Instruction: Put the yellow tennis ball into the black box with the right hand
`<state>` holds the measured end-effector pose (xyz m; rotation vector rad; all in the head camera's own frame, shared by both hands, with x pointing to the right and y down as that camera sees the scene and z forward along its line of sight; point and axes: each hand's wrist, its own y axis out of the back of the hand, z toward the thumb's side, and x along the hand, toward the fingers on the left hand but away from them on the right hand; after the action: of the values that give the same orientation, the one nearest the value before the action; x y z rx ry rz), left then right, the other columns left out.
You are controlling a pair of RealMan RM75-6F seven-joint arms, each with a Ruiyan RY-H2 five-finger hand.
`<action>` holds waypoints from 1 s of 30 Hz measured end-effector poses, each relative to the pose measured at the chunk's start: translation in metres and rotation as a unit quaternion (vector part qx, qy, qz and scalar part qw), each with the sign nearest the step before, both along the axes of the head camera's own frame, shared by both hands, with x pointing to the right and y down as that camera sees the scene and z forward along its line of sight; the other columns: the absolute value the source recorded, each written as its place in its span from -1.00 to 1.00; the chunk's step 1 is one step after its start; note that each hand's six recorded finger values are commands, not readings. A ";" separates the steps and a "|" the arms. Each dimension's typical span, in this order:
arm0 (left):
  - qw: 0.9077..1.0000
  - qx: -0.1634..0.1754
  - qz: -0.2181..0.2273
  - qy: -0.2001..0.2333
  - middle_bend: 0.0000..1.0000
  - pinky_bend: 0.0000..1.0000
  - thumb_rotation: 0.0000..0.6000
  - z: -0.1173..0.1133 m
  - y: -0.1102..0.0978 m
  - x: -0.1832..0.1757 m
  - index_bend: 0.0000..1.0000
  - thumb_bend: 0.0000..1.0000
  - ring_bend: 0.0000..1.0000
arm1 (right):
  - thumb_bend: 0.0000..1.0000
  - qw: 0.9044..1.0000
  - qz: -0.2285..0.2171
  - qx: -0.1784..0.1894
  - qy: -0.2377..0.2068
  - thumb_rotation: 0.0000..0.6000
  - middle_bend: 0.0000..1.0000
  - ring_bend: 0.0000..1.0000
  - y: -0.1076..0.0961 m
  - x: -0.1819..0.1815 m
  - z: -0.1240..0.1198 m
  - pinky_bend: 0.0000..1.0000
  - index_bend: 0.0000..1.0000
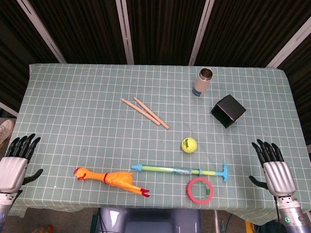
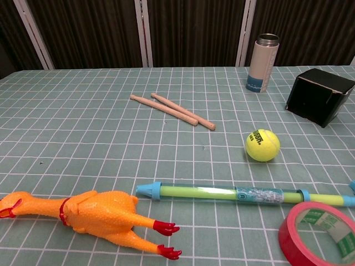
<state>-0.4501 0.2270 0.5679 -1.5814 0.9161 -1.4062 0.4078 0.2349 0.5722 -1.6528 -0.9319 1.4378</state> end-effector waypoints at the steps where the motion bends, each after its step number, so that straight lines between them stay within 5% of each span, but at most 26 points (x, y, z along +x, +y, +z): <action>1: 1.000 0.000 0.000 0.000 -1.00 -1.00 1.00 0.000 0.000 0.000 -1.00 -0.68 -1.00 | -0.62 1.000 0.000 0.000 -0.001 1.00 -1.00 -1.00 0.000 0.000 0.000 -1.00 -1.00; 10: 1.000 -0.004 0.003 0.002 -1.00 -1.00 1.00 0.003 -0.003 0.002 -1.00 -0.68 -1.00 | -0.62 1.000 0.001 -0.006 0.002 1.00 -1.00 -1.00 0.001 0.002 0.001 -0.95 -1.00; 12: 1.000 -0.004 0.005 0.002 -1.00 -1.00 1.00 0.003 -0.003 0.003 -1.00 -0.68 -1.00 | -0.62 1.000 -0.004 -0.007 -0.007 1.00 -0.95 -0.91 0.002 -0.002 0.002 -0.66 -0.99; 16: 1.000 -0.002 0.014 0.007 -1.00 -1.00 1.00 0.001 -0.002 0.008 -1.00 -0.68 -1.00 | -0.42 0.999 -0.008 -0.009 -0.052 1.00 -0.51 -0.37 0.006 -0.018 0.004 0.21 -0.54; 21: 1.000 -0.002 0.021 0.012 -1.00 -1.00 1.00 -0.001 0.001 0.010 -1.00 -0.68 -1.00 | -0.11 0.995 0.012 -0.017 -0.103 1.00 -0.26 -0.11 0.011 -0.036 0.014 0.48 -0.38; 24: 1.000 0.001 0.027 0.015 -1.00 -1.00 1.00 -0.002 0.001 0.012 -1.00 -0.68 -1.00 | -0.01 0.987 0.030 -0.043 -0.154 1.00 -0.25 -0.11 0.015 -0.050 0.022 0.49 -0.38; 30: 0.999 -0.003 0.037 0.017 -1.00 -1.00 1.00 -0.001 0.002 0.016 -1.00 -0.68 -1.00 | 0.01 0.951 0.064 -0.111 -0.280 1.00 -0.25 -0.11 0.020 -0.092 0.034 0.51 -0.38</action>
<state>-0.4340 0.2290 0.5672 -1.6313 0.8656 -1.3355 0.3157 0.2545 0.6058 -2.2723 -1.2361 1.2035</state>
